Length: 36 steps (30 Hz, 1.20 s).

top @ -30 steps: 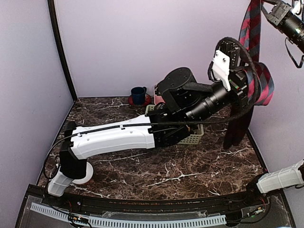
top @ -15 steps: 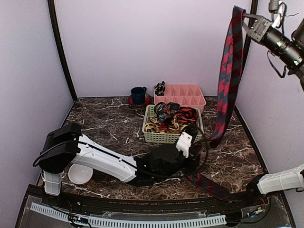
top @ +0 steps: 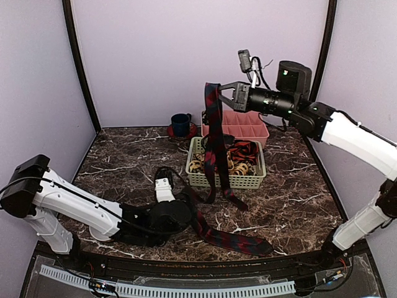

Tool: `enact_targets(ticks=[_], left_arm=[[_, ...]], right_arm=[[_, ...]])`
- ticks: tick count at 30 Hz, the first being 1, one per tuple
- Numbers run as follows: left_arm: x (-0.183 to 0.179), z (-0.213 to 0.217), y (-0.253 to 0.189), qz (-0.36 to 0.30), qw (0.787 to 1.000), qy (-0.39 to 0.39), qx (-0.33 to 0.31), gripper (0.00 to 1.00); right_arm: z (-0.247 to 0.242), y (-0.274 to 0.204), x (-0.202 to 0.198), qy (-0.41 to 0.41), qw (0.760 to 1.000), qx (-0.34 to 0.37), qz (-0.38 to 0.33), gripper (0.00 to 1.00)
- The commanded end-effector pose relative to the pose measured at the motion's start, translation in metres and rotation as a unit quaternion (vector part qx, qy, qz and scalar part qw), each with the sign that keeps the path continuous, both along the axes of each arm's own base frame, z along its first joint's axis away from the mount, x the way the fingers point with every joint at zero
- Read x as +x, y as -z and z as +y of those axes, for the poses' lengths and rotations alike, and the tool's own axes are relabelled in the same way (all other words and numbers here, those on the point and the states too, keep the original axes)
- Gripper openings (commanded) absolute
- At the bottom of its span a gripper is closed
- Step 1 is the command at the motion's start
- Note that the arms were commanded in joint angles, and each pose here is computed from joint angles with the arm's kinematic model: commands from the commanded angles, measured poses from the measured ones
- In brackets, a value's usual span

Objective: Roll the ties
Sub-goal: Put down the tie at the center of the board.

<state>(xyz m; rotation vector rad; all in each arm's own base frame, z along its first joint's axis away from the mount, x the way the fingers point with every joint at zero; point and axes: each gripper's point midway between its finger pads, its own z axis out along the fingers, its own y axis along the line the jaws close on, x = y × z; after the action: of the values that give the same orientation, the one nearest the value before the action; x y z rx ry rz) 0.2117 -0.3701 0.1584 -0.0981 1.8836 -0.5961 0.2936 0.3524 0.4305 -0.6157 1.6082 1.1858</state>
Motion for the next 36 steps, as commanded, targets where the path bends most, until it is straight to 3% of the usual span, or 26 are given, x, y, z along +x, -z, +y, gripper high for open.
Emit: enact_targets(ticks=[1,3,6,12,17,23,31,32,36], left_arm=[[-0.009,0.106,0.059,0.095,0.982,-0.158,0.035,0.23],[-0.018,0.131,0.071,0.122,0.974,-0.178,0.067,0.55],[-0.03,0.141,0.092,0.154,0.974,-0.133,0.101,0.73],[-0.046,0.148,0.087,0.16,0.984,-0.023,0.076,0.83],[-0.046,0.149,0.029,0.051,0.996,0.067,0.029,0.91],[-0.029,0.179,-0.034,-0.052,0.996,0.072,0.03,0.89],[0.015,0.191,-0.047,0.01,0.992,0.061,0.11,0.9],[0.02,0.188,-0.047,0.018,0.991,0.065,0.117,0.9],[0.035,0.183,-0.039,0.056,0.987,0.065,0.137,0.9]], right_arm=[[0.042,-0.03,-0.018,-0.039,0.997,0.04,-0.049,0.0],[0.067,-0.013,-0.016,-0.045,0.998,0.021,-0.043,0.0],[0.1,0.006,-0.014,-0.055,0.998,-0.002,-0.039,0.0],[0.137,0.013,-0.005,-0.038,0.998,-0.029,-0.051,0.0],[0.146,0.003,-0.002,-0.041,0.997,-0.027,-0.056,0.0],[0.161,0.02,-0.017,-0.093,0.995,-0.021,-0.035,0.0],[0.22,0.037,-0.047,-0.166,0.985,-0.031,-0.016,0.03],[0.225,0.04,-0.048,-0.169,0.985,-0.039,-0.013,0.08],[0.213,0.08,-0.032,-0.134,0.986,-0.099,0.021,0.57]])
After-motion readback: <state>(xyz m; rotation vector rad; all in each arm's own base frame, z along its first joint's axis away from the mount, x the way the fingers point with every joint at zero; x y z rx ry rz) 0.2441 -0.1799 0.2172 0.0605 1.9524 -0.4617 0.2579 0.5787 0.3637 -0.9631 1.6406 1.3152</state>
